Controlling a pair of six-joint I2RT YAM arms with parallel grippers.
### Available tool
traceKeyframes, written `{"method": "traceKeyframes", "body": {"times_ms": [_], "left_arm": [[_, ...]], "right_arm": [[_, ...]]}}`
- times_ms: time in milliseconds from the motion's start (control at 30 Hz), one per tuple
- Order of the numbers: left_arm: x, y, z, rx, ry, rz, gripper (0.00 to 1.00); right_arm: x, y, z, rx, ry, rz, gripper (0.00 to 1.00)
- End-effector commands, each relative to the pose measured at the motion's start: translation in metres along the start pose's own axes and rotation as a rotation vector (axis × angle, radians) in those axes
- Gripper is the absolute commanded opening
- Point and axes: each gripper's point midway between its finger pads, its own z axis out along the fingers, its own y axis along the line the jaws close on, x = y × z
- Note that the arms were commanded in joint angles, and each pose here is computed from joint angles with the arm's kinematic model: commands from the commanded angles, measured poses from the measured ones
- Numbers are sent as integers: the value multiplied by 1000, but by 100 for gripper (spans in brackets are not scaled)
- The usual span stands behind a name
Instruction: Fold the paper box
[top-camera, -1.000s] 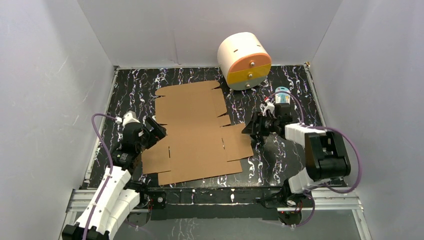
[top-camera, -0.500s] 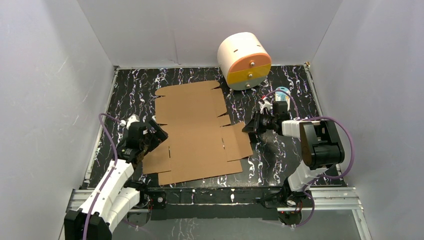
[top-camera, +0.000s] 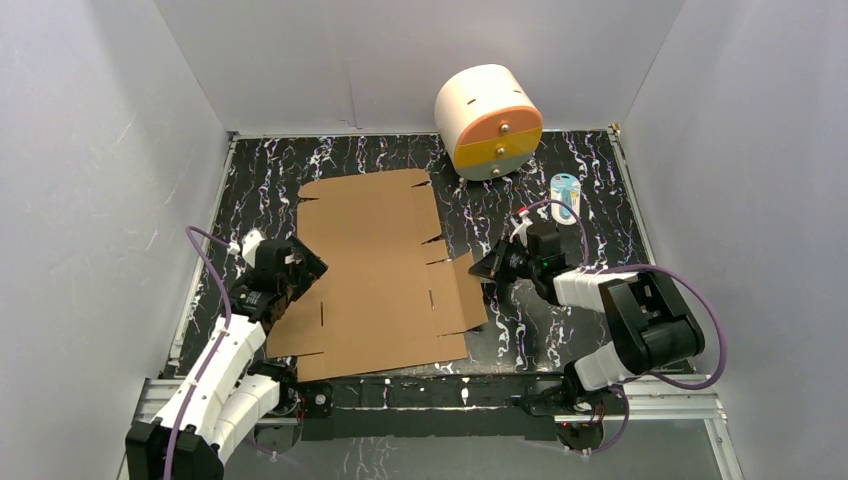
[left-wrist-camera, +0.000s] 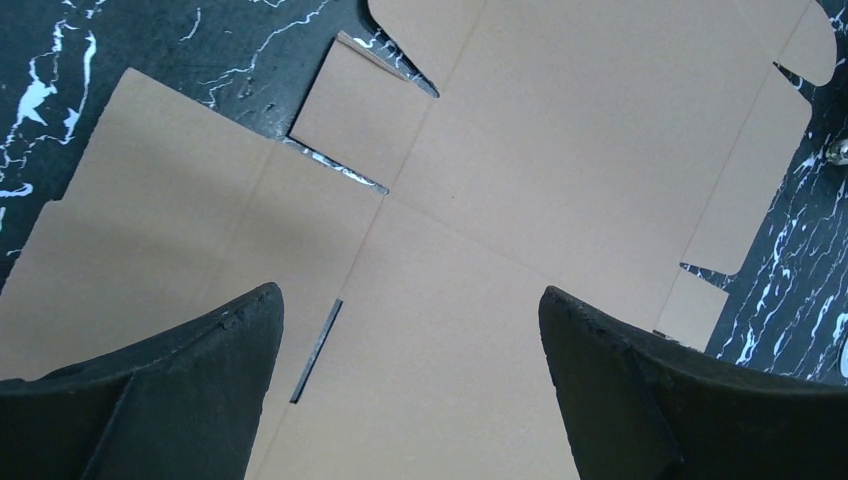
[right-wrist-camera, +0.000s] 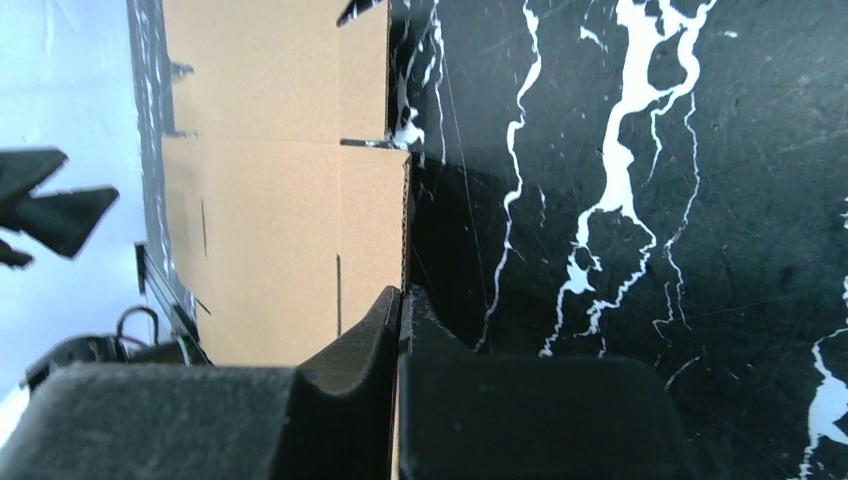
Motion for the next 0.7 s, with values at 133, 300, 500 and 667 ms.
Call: {"method": "traceKeyframes", "body": {"times_ms": [133,300,500,667], "left_arm": [[-21,-1,-13,-29,-78,-58,96],[-27,-3,-18,-25,-92,-67,96],[-24,1,-17,-37,-90,-92,96],[-15,6,-14,-47,-62,-97,96]], "right_arm": [[-44,38,10,17,-298,117,0],[-56,46,11,32,-417,201,0],[-31,70,36,55,-418,250,0],[25,95,55,62,-348,229,13]]}}
